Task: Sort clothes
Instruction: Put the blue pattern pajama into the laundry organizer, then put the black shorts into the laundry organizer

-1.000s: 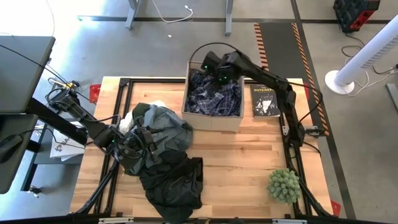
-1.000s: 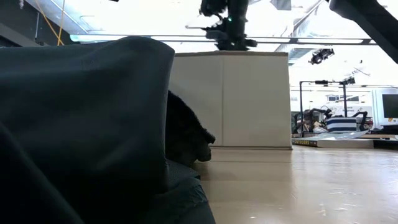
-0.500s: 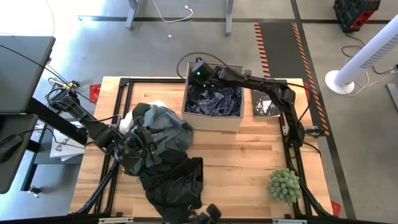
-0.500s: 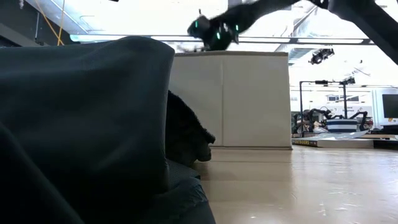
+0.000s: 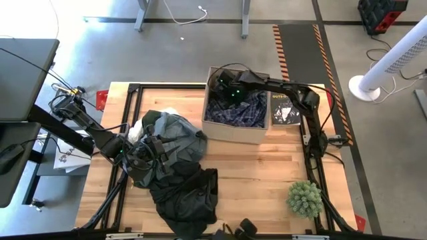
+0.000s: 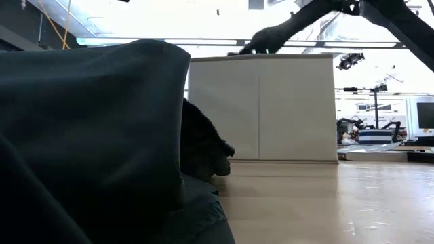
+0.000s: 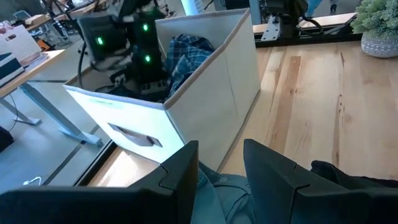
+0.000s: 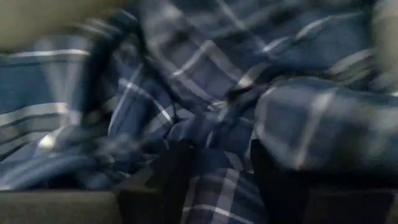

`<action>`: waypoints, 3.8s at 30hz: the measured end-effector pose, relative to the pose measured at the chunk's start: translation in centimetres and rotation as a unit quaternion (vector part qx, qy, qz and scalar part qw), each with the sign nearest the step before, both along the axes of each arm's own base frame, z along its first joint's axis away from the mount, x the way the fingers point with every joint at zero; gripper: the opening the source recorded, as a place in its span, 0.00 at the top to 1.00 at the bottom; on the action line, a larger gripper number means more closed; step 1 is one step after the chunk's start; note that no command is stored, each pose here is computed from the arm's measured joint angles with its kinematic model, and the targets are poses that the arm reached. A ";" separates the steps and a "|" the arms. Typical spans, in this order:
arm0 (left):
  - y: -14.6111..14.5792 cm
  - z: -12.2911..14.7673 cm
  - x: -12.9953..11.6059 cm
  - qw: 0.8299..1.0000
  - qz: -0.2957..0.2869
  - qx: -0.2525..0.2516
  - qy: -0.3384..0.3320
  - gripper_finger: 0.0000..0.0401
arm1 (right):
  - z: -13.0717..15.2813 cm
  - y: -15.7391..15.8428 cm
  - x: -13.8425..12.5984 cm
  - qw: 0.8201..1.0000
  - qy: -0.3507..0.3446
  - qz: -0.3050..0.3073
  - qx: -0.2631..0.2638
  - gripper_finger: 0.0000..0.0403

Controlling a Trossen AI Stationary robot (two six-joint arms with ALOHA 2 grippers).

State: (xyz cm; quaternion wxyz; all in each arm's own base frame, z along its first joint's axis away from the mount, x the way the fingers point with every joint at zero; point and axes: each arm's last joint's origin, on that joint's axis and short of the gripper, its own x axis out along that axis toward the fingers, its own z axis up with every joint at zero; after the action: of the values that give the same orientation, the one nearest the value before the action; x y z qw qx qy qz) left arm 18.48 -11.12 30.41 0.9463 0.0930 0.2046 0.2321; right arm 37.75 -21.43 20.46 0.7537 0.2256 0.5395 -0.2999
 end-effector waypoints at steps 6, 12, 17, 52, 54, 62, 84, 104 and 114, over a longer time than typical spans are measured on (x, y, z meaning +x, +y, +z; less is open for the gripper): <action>0.1 -0.1 -0.1 1.000 0.005 -0.008 -0.001 0.69 | 8.7 5.3 0.3 0.987 0.012 0.063 -0.146 0.58; 0.5 -0.7 -0.7 0.999 0.028 -0.022 0.015 0.69 | 14.2 14.1 -1.3 0.961 -0.023 0.117 -0.251 0.58; 0.7 -1.5 -1.2 0.997 0.037 -0.054 0.036 0.69 | 13.9 22.5 -2.0 0.939 -0.088 0.176 -0.284 0.58; -3.6 -14.0 7.8 0.937 -0.246 -0.195 0.153 0.81 | -3.8 33.7 5.8 0.869 -0.139 0.474 -0.038 0.34; -3.5 -12.3 6.9 0.938 -0.250 -0.195 0.140 0.82 | -5.2 33.1 5.1 0.872 -0.116 0.473 -0.039 0.32; -2.6 -5.2 2.0 0.966 -0.210 -0.146 0.023 0.86 | -8.3 30.1 3.4 0.896 -0.071 0.439 0.006 0.43; -1.3 -4.3 -3.9 0.992 -0.051 -0.115 -0.024 0.86 | 11.3 32.3 -3.8 0.847 -0.302 0.405 -0.163 0.96; -2.3 -6.0 -2.8 0.995 -0.028 -0.094 -0.012 0.86 | 22.6 16.4 -11.4 0.824 -0.335 0.082 -0.450 0.97; -2.3 -6.0 -2.8 0.995 -0.025 -0.090 -0.017 0.86 | 9.8 12.9 -6.2 0.960 -0.144 0.222 -0.089 0.97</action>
State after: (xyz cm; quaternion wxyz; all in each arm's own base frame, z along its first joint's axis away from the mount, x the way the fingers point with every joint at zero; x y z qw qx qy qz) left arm 15.66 -13.41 24.44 0.9596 0.0083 0.2065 0.1910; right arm 31.54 -8.51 30.26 0.8880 0.0729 0.4331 -0.1366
